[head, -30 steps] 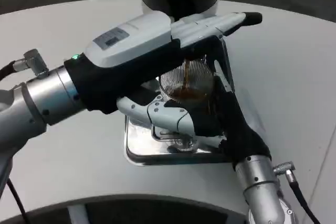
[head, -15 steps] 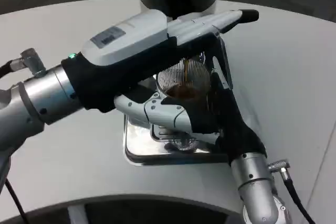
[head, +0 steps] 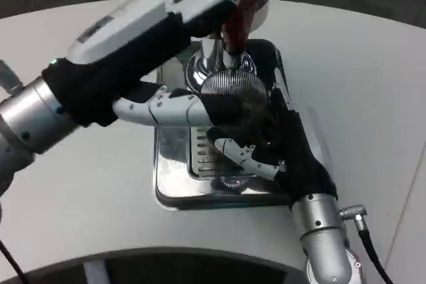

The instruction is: Grasp the cup under the faucet to collect the drink, then remove the cup.

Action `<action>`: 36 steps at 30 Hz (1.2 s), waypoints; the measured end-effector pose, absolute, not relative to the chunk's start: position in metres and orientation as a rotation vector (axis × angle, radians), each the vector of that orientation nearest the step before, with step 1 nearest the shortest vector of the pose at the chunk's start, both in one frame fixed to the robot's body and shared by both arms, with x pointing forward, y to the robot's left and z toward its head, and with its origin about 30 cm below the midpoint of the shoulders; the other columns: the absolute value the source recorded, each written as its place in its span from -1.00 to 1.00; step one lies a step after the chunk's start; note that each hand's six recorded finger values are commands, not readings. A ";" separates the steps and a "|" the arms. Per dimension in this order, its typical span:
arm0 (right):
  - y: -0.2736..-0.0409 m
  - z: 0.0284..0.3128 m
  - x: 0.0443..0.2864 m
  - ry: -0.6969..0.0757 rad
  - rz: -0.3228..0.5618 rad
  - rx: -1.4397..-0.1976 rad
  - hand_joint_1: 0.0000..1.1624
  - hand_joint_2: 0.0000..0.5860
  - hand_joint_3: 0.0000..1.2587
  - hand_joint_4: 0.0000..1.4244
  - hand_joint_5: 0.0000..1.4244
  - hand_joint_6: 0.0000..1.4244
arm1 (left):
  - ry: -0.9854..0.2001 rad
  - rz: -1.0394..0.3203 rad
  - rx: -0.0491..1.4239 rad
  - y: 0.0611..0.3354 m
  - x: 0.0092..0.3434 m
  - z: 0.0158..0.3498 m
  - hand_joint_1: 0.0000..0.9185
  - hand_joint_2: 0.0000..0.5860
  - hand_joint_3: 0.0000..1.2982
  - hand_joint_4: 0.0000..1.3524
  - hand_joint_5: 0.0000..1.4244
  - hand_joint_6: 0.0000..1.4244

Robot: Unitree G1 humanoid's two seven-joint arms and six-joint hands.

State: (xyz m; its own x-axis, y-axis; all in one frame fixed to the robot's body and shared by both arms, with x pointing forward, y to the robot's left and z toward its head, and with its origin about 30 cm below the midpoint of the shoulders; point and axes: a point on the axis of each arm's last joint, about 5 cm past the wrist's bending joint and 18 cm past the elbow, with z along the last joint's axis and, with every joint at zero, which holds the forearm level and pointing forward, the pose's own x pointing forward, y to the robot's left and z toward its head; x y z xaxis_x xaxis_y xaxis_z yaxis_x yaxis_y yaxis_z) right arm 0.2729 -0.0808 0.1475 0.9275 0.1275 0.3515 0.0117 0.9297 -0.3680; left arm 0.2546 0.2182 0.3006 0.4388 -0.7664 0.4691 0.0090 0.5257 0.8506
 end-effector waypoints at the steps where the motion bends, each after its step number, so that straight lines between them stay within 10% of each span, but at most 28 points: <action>1: -0.081 0.147 0.273 -0.381 0.062 -0.375 0.36 -0.29 -0.98 -0.72 -0.75 -0.72 | -1.012 -0.556 0.892 0.220 0.254 0.301 -1.00 -0.54 -1.00 -1.00 -0.94 -0.96; 16: -0.071 0.149 0.286 -0.391 0.105 -0.392 0.41 -0.30 -0.87 -0.67 -0.70 -0.69 | -0.854 -0.325 0.719 0.266 0.217 0.268 -1.00 -0.48 -1.00 -1.00 -0.91 -0.95; 36: -0.057 0.145 0.290 -0.428 -0.050 -0.296 0.90 -0.38 0.00 0.13 0.25 0.54 | -0.758 -0.300 0.690 0.276 0.203 0.257 -1.00 -0.45 -1.00 -1.00 -0.91 -0.94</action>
